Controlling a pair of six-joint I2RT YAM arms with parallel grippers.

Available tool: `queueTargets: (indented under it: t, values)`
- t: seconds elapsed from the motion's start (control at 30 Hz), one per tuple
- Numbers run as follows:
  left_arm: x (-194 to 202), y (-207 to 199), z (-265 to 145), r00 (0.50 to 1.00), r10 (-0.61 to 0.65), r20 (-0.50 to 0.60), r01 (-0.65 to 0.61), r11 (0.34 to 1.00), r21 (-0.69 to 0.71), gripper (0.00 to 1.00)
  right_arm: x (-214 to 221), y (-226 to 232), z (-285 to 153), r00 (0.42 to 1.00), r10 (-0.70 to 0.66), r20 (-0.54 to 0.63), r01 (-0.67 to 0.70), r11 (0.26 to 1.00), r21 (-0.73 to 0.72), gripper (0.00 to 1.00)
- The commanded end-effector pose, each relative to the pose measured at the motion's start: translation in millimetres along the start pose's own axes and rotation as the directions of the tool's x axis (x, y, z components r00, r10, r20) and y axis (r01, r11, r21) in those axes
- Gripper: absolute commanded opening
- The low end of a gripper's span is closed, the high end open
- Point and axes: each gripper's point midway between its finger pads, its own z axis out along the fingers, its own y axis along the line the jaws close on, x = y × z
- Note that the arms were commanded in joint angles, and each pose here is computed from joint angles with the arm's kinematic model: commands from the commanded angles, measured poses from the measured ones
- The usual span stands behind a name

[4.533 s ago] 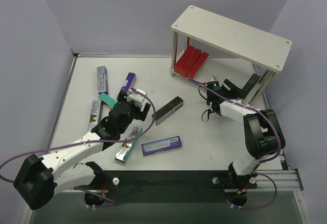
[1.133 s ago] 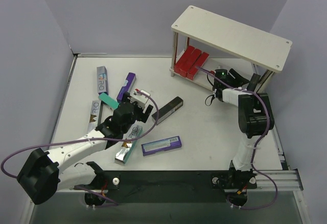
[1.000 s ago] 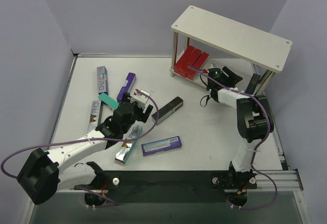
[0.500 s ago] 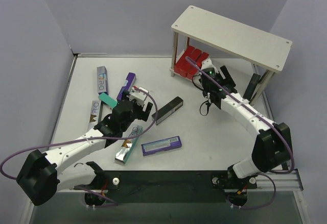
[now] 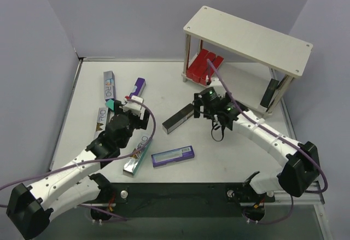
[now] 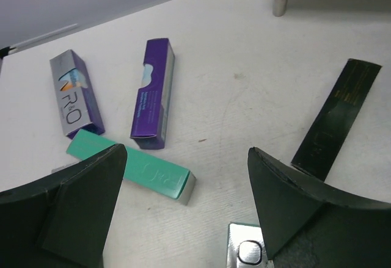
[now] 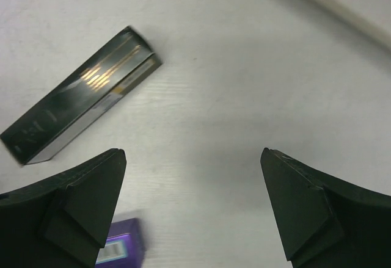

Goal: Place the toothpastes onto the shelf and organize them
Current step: Adjust the toothpaste at the center of the board.

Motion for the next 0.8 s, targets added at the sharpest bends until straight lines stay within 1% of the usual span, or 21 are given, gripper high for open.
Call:
queueTargets:
  t: [0.0, 0.03, 0.07, 0.1, 0.13, 0.17, 0.23, 0.3, 0.37, 0.43, 0.47, 0.53, 0.63, 0.7, 0.77]
  values:
    - [-10, 43, -10, 0.994, 0.037, 0.098, -0.016, 0.980, -0.200, 0.92, 23, 62, 7, 0.978, 0.197, -0.064, -0.200, 0.979, -0.044, 1.00]
    - [-10, 49, -12, 0.993, 0.035, 0.111, -0.009, 0.973, -0.229, 0.92, 15, 72, 6, 0.975, 0.219, -0.049, -0.221, 0.974, -0.052, 1.00]
    - [-14, 58, -15, 0.989, 0.017, 0.148, 0.025, 0.960, -0.277, 0.92, 20, 84, 9, 0.968, 0.247, -0.042, -0.248, 0.968, -0.035, 1.00]
    - [-13, 63, -16, 0.988, 0.042, 0.152, 0.006, 0.954, -0.300, 0.92, 17, 91, 10, 0.964, 0.264, -0.027, -0.265, 0.964, -0.031, 1.00]
    - [-18, 65, -18, 0.987, 0.038, 0.159, 0.013, 0.950, -0.311, 0.92, 7, 101, 7, 0.957, 0.290, -0.006, -0.290, 0.956, -0.046, 1.00]
    - [-17, 68, -20, 0.988, 0.025, 0.154, 0.027, 0.946, -0.324, 0.92, 12, 113, 13, 0.950, 0.311, -0.008, -0.311, 0.950, -0.034, 1.00]
    - [-19, 72, -23, 0.984, 0.004, 0.181, 0.057, 0.941, -0.332, 0.92, -3, 124, 15, 0.938, 0.343, 0.050, -0.342, 0.939, -0.018, 1.00]
    - [-20, 73, -26, 0.980, -0.006, 0.197, 0.074, 0.939, -0.336, 0.91, 1, 133, 28, 0.922, 0.382, 0.058, -0.384, 0.923, 0.025, 1.00]
    - [-23, 75, -28, 0.977, -0.015, 0.211, 0.087, 0.936, -0.340, 0.91, 4, 144, 40, 0.920, 0.390, 0.042, -0.392, 0.919, 0.053, 1.00]
    - [-22, 76, -28, 0.978, -0.015, 0.207, 0.088, 0.934, -0.346, 0.91, 6, 148, 48, 0.904, 0.425, 0.040, -0.427, 0.900, 0.086, 1.00]
    - [-23, 76, -28, 0.978, -0.019, 0.210, 0.092, 0.935, -0.344, 0.91, 11, 152, 55, 0.911, 0.412, 0.027, -0.412, 0.905, 0.109, 1.00]
    - [-22, 74, -27, 0.978, -0.020, 0.207, 0.090, 0.937, -0.336, 0.91, 21, 158, 59, 0.902, 0.431, -0.014, -0.426, 0.896, 0.126, 1.00]
    - [-23, 71, -26, 0.977, -0.027, 0.209, 0.095, 0.943, -0.319, 0.91, 46, 166, 69, 0.904, 0.418, -0.087, -0.401, 0.901, 0.167, 1.00]
    - [-23, 69, -25, 0.977, -0.032, 0.211, 0.098, 0.946, -0.310, 0.91, 54, 165, 74, 0.906, 0.411, -0.102, -0.388, 0.902, 0.189, 1.00]
    - [-23, 67, -24, 0.977, -0.037, 0.211, 0.100, 0.950, -0.296, 0.91, 63, 161, 80, 0.908, 0.402, -0.115, -0.371, 0.902, 0.220, 0.97]
